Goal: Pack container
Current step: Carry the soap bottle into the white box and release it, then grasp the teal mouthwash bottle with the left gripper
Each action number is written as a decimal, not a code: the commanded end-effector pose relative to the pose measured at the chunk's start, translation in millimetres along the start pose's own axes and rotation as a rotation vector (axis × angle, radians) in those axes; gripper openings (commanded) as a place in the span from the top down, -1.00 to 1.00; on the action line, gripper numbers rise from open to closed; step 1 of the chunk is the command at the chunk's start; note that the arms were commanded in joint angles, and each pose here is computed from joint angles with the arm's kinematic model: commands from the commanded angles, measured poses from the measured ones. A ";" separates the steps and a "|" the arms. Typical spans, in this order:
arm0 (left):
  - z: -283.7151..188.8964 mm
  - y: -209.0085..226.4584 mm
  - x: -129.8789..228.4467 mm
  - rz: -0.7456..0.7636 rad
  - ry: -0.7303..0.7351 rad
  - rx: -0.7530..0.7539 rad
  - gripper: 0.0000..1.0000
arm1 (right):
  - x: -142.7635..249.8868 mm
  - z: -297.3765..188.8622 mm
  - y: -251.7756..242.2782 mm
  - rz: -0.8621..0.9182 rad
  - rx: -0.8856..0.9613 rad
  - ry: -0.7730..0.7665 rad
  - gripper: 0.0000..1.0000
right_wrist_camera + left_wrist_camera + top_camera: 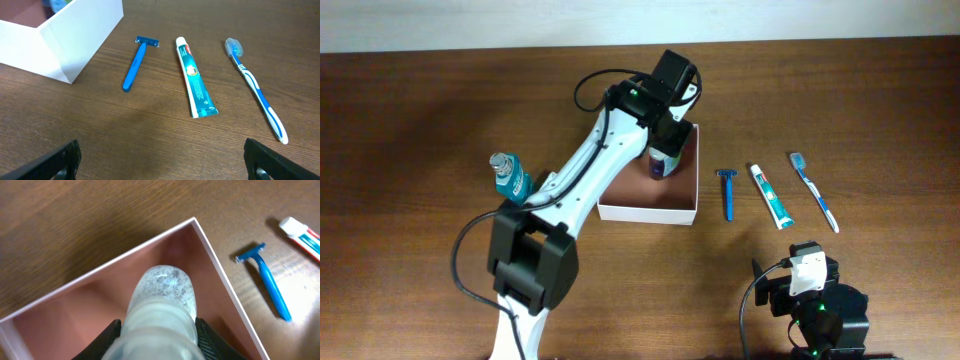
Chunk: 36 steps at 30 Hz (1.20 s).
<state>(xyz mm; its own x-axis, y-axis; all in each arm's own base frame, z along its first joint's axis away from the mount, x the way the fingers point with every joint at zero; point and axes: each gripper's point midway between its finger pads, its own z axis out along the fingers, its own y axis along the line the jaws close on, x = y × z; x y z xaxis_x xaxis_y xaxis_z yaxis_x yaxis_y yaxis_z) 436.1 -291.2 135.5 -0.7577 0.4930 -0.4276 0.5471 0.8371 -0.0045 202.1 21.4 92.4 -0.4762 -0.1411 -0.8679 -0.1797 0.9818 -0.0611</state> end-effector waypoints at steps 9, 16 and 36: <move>11.3 -18.5 -12.2 -0.025 -0.035 0.108 -0.47 | 1.3 0.6 -0.4 0.001 0.001 0.000 -0.98; -46.8 9.0 8.3 0.038 0.016 0.080 -0.99 | 1.3 0.6 -0.4 0.001 0.001 0.000 -0.98; -204.2 180.3 139.9 -0.427 0.176 -0.181 -0.94 | 1.3 0.6 -0.4 0.001 0.001 0.000 -0.98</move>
<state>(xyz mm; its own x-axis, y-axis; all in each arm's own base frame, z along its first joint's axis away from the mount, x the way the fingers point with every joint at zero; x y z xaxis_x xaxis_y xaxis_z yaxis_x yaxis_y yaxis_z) 353.9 -47.1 280.7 -0.9314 0.1615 -0.3261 0.1727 0.9850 -0.0054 202.1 21.4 92.3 -0.4766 -0.1411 -0.8677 -0.1794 0.9819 -0.0612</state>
